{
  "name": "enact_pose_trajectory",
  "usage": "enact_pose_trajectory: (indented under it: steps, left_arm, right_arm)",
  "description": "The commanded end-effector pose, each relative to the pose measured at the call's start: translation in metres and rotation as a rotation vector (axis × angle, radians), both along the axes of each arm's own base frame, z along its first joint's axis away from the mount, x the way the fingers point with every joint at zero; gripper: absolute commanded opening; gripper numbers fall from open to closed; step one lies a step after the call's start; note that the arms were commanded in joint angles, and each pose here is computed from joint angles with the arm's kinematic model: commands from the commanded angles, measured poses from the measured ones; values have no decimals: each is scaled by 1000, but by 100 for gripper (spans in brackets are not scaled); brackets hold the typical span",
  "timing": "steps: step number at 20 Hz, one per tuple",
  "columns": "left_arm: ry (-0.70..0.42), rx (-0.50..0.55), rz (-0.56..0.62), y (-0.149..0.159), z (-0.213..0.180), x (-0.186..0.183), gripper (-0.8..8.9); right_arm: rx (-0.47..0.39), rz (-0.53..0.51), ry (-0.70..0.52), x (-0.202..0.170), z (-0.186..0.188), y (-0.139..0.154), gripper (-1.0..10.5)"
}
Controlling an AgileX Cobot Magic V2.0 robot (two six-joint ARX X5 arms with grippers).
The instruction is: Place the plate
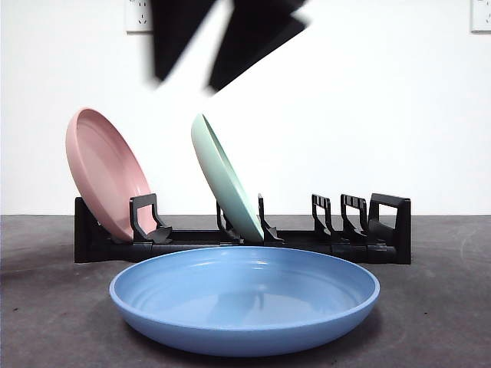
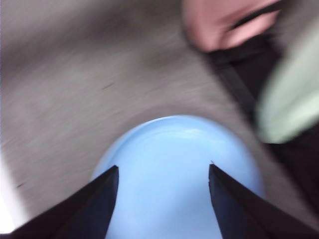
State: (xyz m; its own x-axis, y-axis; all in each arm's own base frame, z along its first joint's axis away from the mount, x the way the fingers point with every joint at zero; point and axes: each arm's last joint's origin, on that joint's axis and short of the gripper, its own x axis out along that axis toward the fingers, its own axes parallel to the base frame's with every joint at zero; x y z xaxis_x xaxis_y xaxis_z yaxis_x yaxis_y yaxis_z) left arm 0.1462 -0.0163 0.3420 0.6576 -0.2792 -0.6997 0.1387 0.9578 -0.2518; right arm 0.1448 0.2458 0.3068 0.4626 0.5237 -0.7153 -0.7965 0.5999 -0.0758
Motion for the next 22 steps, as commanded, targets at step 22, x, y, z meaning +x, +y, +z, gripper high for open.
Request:
enact_pose_trajectory:
  steps: [22]
  left_arm:
    - [5, 106, -8, -40, 35, 111, 469]
  right_arm:
    - [5, -569, 155, 68, -20, -192, 263]
